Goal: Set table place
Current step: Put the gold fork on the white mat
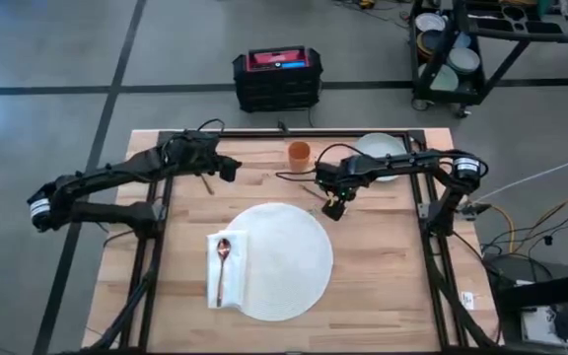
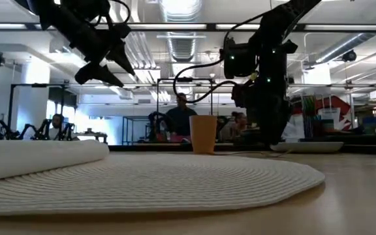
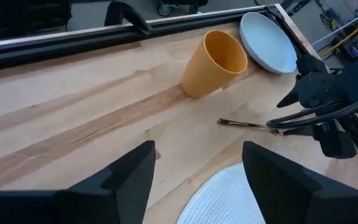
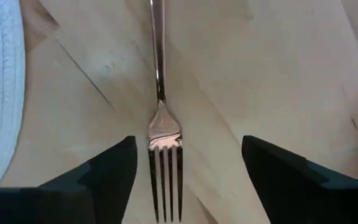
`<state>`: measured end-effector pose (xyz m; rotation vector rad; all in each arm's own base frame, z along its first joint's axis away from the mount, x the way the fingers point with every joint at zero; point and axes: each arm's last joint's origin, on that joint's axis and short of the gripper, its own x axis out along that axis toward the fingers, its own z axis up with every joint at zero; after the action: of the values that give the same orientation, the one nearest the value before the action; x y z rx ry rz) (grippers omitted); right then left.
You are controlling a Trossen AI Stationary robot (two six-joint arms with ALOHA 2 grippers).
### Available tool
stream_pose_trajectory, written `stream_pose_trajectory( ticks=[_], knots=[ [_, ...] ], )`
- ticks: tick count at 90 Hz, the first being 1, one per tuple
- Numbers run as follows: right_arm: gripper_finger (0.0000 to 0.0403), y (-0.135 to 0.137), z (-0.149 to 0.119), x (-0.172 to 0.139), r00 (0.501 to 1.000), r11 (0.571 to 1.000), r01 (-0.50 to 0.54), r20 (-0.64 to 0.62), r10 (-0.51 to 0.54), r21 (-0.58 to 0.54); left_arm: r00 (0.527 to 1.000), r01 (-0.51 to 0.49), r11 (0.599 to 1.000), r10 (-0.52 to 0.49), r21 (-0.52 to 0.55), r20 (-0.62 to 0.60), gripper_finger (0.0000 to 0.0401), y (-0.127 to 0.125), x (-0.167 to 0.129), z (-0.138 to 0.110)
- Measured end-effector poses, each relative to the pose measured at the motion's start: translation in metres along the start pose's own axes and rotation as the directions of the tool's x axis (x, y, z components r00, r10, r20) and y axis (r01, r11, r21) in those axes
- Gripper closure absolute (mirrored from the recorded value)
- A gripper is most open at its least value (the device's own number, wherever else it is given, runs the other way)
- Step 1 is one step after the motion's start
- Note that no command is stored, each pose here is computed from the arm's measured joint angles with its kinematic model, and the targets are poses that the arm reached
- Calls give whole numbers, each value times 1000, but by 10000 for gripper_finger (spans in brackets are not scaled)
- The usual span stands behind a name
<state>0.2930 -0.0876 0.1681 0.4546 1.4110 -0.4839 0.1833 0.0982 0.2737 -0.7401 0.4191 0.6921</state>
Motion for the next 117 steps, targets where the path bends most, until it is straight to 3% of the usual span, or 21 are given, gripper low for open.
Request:
stream_pose_trajectory(
  ticks=[31,56,97,117],
  knots=[
    [150,1,0,0,1000,998,-22,0,22,57,1000,1,1000,-1,-1,0,164,0,0,0],
    [160,5,6,0,997,992,-63,55,58,106,1000,-1,1000,1,-29,-4,180,0,0,0],
    [183,12,7,32,998,995,-22,-54,27,95,999,-15,999,14,-46,-30,184,1,0,-3],
    [227,13,10,30,998,995,-23,-52,28,98,999,-15,999,14,-45,-31,184,1,0,-3]
  ],
)
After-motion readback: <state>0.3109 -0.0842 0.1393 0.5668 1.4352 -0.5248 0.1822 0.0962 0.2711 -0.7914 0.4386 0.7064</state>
